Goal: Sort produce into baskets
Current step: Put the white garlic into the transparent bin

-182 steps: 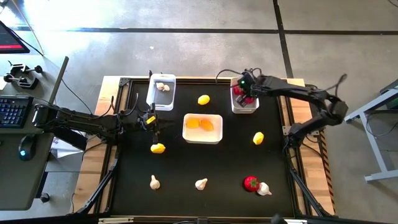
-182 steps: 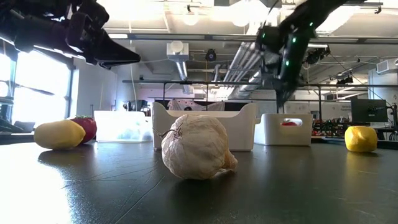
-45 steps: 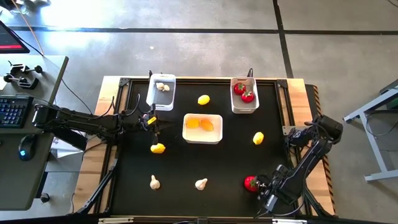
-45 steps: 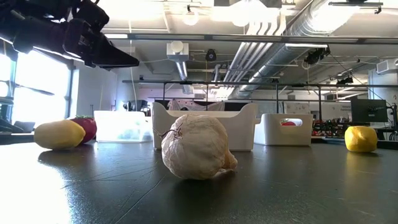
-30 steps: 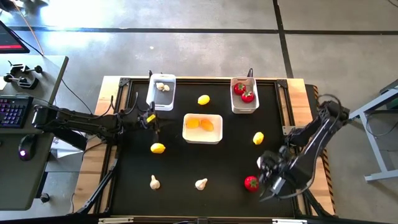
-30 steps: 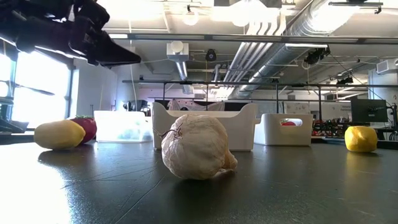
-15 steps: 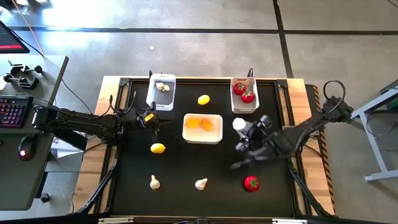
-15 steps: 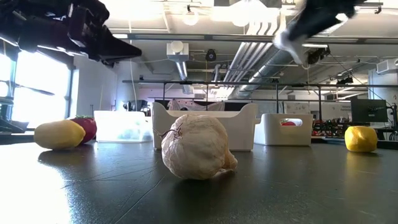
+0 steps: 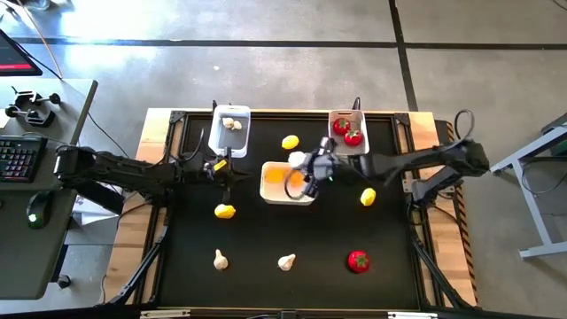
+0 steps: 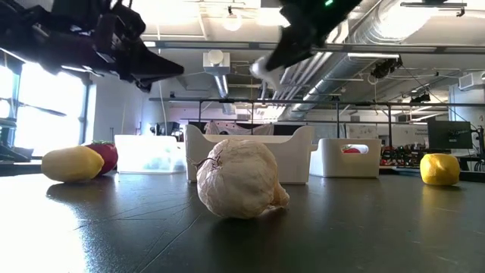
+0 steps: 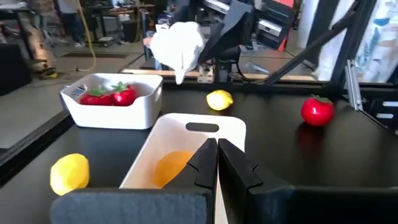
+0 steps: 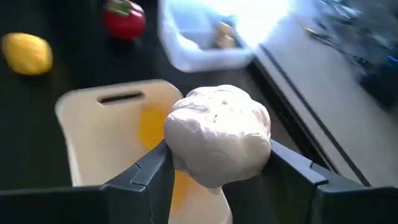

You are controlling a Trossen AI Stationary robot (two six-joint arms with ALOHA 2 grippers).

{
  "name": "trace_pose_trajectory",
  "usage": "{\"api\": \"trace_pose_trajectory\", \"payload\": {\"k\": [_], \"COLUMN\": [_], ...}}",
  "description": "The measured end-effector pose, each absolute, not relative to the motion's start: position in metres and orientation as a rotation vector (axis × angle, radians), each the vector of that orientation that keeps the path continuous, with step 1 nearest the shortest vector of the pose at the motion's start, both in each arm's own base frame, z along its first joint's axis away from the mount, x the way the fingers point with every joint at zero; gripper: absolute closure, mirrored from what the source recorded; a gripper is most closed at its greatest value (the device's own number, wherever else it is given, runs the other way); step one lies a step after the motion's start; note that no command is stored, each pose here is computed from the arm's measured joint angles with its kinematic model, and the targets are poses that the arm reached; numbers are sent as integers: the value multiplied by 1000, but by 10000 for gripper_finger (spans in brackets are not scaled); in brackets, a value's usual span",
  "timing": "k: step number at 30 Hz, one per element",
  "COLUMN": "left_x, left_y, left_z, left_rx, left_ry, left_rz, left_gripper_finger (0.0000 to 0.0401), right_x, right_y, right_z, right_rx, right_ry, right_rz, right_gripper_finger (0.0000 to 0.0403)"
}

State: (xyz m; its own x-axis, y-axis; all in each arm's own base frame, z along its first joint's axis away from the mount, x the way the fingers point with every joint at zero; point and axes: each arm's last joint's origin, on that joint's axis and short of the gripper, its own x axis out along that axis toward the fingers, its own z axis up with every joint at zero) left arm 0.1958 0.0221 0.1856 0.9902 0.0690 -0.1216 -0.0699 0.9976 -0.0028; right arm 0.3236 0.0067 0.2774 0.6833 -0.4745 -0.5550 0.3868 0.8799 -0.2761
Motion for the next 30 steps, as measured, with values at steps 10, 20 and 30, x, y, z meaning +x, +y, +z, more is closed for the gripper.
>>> {"api": "trace_pose_trajectory", "payload": {"k": [10, 20, 30], "left_x": [211, 231, 232], "left_y": [42, 51, 49], "left_z": [180, 187, 187], "left_rx": [-42, 43, 73], "left_ry": [106, 111, 113], "left_rz": [-42, 4, 44], "left_gripper_finger": [401, 375, 267], "right_x": [367, 378, 380], "right_y": [-41, -29, -15], "right_z": [269, 273, 277], "right_rx": [-183, -241, -256], "right_ry": [422, 289, 241], "right_rz": [-215, -88, -55], "right_gripper_finger": [213, 213, 213]}}
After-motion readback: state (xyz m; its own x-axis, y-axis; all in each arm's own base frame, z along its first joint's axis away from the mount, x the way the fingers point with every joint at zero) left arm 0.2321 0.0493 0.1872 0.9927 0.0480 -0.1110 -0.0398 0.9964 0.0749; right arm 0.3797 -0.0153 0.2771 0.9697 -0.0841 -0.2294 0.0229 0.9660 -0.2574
